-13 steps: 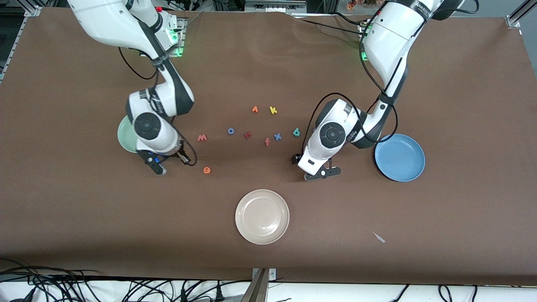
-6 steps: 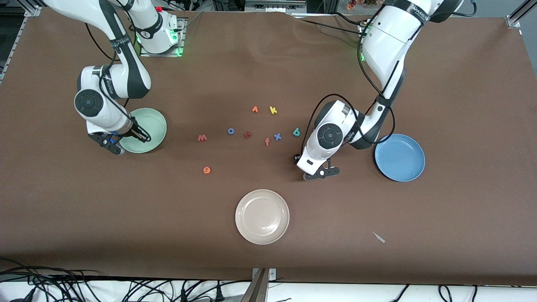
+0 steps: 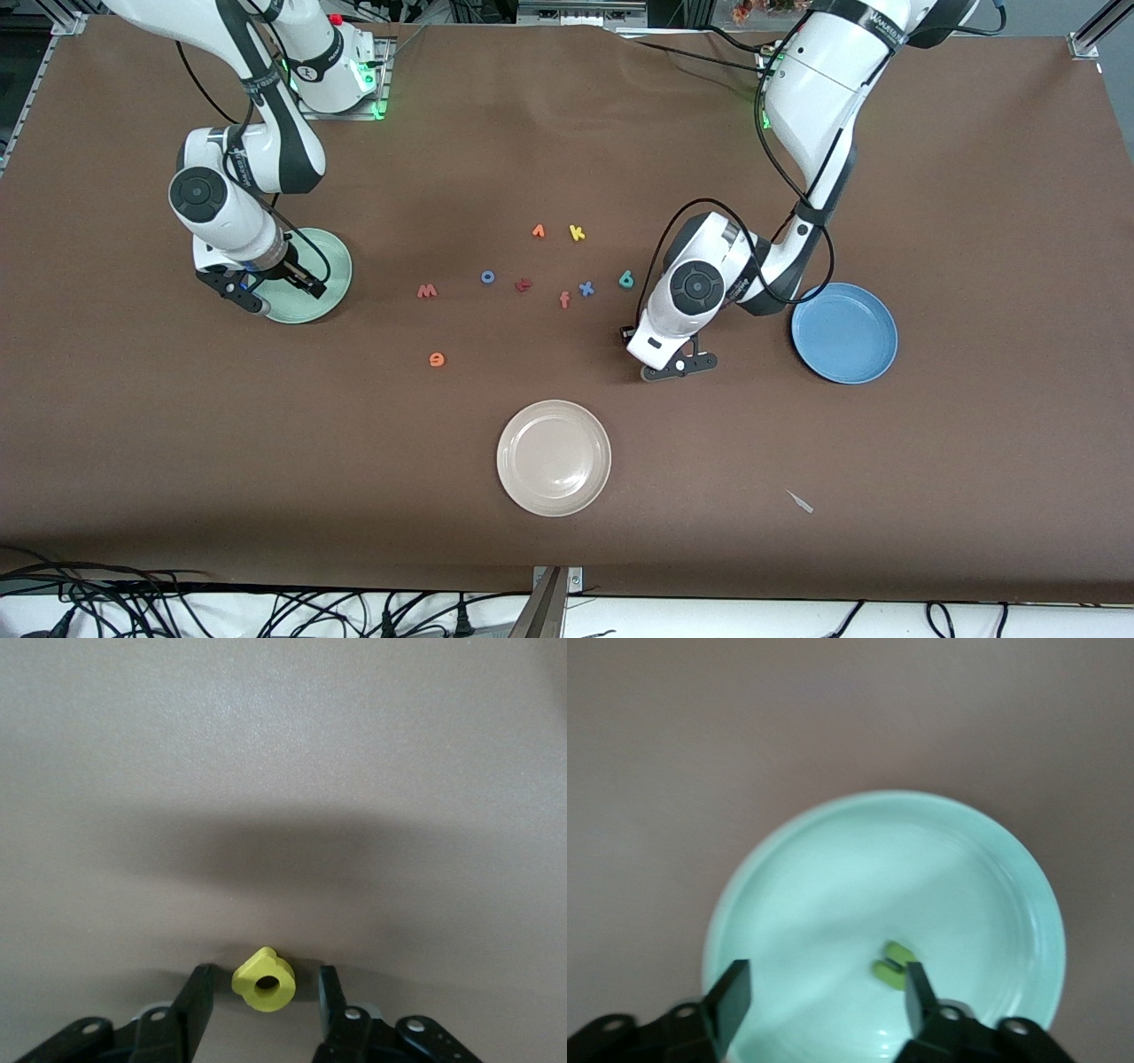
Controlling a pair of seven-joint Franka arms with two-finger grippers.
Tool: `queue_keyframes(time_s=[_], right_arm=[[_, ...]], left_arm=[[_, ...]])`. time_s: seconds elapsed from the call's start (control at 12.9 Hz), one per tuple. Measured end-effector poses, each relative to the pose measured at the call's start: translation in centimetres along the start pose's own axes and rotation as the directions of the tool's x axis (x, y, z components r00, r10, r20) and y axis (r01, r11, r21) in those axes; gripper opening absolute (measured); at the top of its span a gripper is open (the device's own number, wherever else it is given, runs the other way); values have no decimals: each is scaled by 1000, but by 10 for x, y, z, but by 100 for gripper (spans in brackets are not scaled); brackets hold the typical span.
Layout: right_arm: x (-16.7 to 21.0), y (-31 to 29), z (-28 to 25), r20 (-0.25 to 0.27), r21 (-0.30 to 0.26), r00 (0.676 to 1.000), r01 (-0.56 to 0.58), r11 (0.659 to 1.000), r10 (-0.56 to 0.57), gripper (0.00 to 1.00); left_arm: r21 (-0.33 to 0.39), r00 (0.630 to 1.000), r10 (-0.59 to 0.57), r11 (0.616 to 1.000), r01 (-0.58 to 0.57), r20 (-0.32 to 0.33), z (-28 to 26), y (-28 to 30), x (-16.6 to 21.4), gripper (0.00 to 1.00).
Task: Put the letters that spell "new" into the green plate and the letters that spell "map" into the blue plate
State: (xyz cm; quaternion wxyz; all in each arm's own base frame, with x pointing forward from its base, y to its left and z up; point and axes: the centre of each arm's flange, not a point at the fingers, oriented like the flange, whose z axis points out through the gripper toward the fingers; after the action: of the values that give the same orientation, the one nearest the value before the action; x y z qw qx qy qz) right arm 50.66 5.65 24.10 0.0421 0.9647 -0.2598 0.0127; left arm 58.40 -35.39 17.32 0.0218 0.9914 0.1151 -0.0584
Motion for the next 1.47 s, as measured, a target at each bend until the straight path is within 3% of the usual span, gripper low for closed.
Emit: queue_keyframes(time_s=[0.08,0.15,0.39,0.62,0.93,1.16,1.47], right_arm=[[4,-15,-15,-18,17,1000,18,1000,-17,98],[8,-33,-28,-29,26,999,41,999,-40,100],[15,-106,-56,-32,21,993,118,993,-117,100],[3,-186,-32,-19,26,991,130,991,-130,100],[-20,-244,1,-3,32,990,-141,990,141,100],[-28,-253,15,24,29,950,-312,950,311,100],[-27,-258,34,31,78,895,-447,891,446,99]], left_arm=[[2,1000,1,1000,-1,0,1,0,0,56],[7,1000,6,1000,-6,-3,2,-1,0,52],[14,1000,13,1000,-13,-9,2,0,-1,48],[16,1000,10,1000,-10,-9,2,0,0,46],[16,1000,-6,1000,6,-9,1,0,0,41],[16,1000,-14,1000,14,-10,1,1,-1,36],[16,1000,-17,1000,17,-11,1,1,-1,33]])
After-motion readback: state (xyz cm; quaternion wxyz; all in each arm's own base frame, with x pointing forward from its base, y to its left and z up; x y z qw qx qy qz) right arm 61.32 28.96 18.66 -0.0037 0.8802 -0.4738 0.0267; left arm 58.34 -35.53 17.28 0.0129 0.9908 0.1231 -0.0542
